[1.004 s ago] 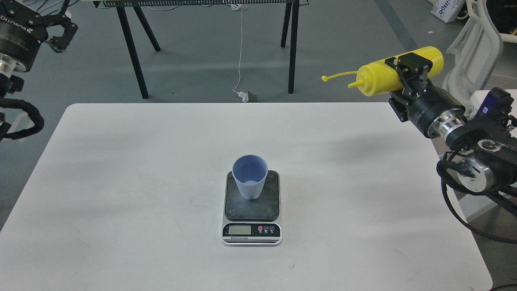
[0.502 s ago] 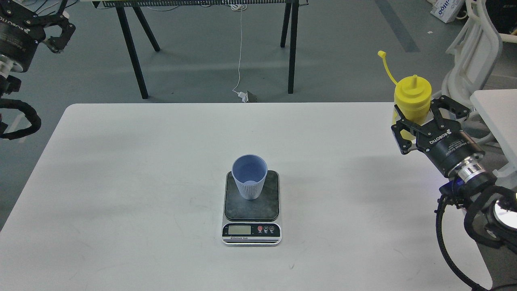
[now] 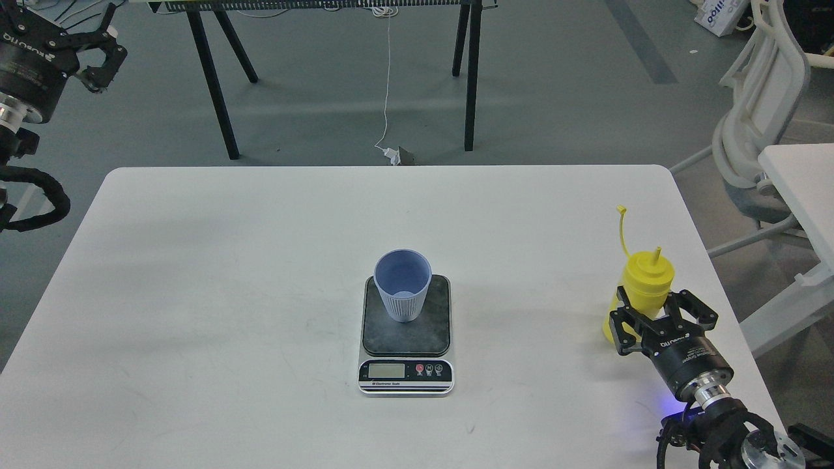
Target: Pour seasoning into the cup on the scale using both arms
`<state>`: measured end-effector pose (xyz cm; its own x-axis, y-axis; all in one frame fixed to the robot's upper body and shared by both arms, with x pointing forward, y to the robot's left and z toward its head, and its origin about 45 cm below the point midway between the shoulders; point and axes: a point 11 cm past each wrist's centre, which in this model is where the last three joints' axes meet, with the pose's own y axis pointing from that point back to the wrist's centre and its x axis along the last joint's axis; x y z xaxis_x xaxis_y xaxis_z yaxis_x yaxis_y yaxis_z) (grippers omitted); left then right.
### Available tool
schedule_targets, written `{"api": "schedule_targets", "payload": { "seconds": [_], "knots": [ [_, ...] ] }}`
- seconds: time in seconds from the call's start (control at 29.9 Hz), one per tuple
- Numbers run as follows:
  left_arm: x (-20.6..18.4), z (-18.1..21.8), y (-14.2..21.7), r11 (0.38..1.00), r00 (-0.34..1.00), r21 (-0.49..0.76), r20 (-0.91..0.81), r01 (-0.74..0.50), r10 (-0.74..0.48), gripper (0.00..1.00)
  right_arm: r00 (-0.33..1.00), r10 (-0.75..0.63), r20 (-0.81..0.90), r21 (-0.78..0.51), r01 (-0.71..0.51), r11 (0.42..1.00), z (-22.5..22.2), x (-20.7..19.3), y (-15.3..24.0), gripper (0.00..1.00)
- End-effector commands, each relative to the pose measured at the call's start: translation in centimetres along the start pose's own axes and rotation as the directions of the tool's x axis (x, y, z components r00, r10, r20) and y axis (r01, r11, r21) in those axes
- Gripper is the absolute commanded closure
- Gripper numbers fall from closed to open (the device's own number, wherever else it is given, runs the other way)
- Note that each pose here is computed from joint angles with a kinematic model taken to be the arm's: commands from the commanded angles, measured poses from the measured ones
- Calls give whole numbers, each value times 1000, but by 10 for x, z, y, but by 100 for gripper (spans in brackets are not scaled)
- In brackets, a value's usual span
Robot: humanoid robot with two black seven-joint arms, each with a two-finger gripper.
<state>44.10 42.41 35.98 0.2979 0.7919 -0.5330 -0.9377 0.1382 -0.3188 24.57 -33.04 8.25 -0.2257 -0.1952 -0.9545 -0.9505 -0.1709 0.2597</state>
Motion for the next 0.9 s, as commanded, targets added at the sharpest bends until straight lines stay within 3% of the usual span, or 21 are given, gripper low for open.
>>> {"api": "schedule_targets", "payload": {
  "seconds": [0.0, 0.27, 0.37, 0.47, 0.54, 0.87],
  "knots": [
    [0, 0, 0, 1000, 1000, 1, 0, 1, -1, 0, 1000, -3, 5, -8, 3, 1000, 3, 0, -1, 56],
    [-1, 0, 0, 1000, 1000, -1, 0, 2, -2, 0, 1000, -22, -13, -21, 22, 1000, 3, -7, -7, 54],
    [-1, 0, 0, 1000, 1000, -1, 0, 0, 0, 0, 999, -30, -19, -27, 30, 999, 3, -10, -10, 45],
    [-1, 1, 0, 1000, 1000, -4, 2, 1, -1, 0, 999, -33, -33, -31, 32, 999, 1, -11, -10, 26],
    [0, 1, 0, 1000, 1000, -3, 3, -2, 2, 0, 999, -31, -40, -34, 30, 999, 1, -10, -9, 20],
    [-1, 3, 0, 1000, 1000, -6, 4, 1, -1, 0, 999, 13, -52, -40, -15, 999, -2, 4, 8, 6]
  ]
}}
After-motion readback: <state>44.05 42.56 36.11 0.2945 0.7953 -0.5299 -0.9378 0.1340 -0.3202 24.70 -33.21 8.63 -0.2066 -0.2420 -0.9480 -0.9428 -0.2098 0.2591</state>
